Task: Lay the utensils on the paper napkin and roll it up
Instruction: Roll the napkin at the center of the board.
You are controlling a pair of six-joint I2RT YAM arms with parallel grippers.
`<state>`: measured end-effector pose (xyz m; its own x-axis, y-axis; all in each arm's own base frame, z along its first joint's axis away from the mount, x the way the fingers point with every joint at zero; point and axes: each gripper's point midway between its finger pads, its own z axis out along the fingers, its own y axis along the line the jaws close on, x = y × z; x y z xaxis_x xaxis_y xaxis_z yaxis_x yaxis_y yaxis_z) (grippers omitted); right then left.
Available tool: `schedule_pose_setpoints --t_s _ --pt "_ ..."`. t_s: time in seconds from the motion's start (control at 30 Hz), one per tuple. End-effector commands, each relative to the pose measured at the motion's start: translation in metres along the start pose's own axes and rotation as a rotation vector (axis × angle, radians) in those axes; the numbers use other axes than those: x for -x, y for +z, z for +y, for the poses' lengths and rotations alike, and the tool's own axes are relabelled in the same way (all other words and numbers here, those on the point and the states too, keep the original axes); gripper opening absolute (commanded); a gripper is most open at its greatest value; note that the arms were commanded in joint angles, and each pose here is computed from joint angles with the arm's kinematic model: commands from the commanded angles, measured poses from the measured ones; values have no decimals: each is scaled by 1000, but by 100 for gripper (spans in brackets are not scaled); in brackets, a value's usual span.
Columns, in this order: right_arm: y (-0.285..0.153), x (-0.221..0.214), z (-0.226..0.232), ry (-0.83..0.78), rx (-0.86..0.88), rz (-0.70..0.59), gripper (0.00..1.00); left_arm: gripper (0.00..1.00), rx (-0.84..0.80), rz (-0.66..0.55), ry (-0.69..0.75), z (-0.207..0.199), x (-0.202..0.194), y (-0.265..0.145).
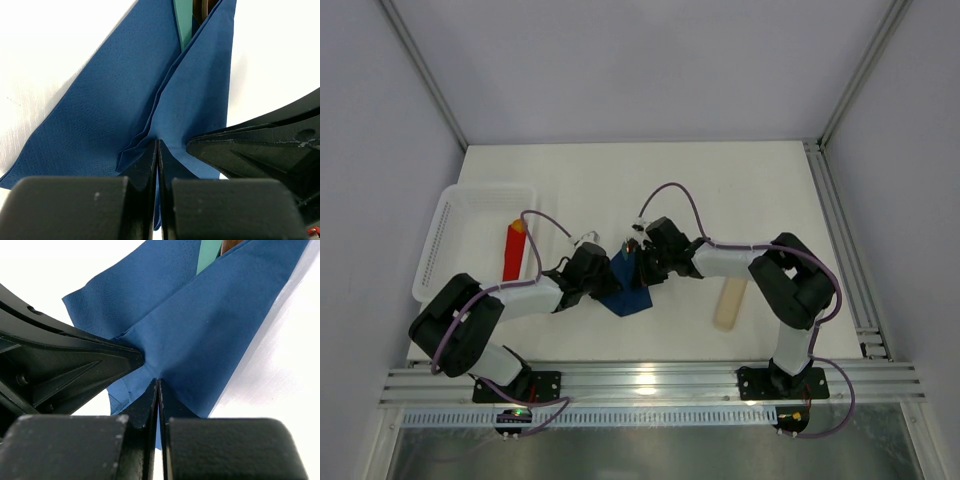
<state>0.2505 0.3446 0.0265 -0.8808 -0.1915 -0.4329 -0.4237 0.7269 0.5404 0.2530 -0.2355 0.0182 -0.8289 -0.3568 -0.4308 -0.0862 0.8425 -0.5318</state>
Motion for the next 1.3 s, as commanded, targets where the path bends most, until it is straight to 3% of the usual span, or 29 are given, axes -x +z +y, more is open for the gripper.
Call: schedule_pose_setpoints --t_s 0.0,0.5,1.27 --pt "-5 7 3 -37 -15 -39 3 0 24 -10 29 2 4 -2" --pt "-4 8 18 -68 22 -48 4 0 24 -10 24 3 3 -3" --pt "8 -13 -2 -64 -100 8 4 0 27 -29 36 -1 11 -8"
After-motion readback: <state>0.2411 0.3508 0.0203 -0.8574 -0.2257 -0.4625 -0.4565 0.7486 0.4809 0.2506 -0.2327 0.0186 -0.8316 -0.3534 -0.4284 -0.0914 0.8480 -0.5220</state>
